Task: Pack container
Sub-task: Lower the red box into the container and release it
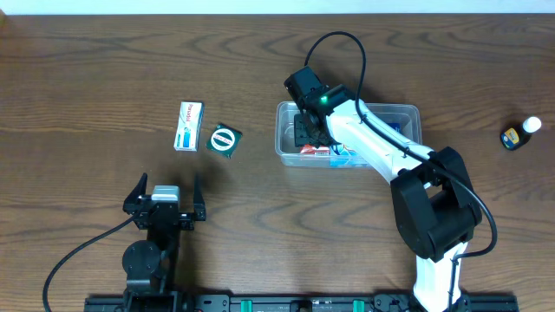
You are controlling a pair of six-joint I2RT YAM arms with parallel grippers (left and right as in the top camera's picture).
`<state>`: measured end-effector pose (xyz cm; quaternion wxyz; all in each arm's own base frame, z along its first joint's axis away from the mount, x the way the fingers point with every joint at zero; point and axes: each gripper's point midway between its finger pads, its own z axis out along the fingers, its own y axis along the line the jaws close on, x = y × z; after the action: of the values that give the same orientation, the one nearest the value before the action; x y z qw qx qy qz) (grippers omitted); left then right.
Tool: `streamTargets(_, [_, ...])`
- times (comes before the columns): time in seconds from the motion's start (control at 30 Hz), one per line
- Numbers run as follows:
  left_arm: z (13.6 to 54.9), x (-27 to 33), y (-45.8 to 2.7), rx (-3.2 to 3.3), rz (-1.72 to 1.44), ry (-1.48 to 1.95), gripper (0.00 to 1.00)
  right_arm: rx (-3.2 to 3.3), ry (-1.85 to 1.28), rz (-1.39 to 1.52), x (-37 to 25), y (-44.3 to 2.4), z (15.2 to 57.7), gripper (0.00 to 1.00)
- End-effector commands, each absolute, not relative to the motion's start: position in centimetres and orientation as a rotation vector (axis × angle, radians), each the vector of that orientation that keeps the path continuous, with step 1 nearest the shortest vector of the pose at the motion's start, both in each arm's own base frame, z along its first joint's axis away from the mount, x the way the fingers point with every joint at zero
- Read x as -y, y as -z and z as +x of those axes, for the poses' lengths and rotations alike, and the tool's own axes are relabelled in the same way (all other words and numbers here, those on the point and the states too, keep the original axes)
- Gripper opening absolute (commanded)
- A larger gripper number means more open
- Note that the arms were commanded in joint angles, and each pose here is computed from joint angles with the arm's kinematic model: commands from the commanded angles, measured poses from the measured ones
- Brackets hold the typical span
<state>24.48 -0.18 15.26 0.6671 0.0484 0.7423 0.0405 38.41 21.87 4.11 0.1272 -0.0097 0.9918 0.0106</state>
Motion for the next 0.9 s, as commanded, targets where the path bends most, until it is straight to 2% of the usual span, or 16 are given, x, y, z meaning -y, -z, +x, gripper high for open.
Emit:
streamTargets(0.0, [24.39,-0.34,-13.67,-1.724,0.103,-0.124,0.98,-2.878,0.032,-0.051,-21.34,-3.7,38.39,0.57])
streamTargets(0.13, [24.39,-0.34,-13.67,-1.724,0.103,-0.124,0.98,-2.879,0.031,-0.051,-21.35,-3.68,38.37,0.58])
streamTargets(0.47, [24.39,-0.34,-13.67,-1.724,0.103,-0.124,0.98,-2.88,0.032,-0.052,-21.35,-3.65,38.34,0.67])
streamTargets(0.87, [24.39,-0.34,-13.67,-1.724,0.103,-0.124,0.98,-2.883,0.033,-0.053,-21.32,-3.63,38.27,0.65])
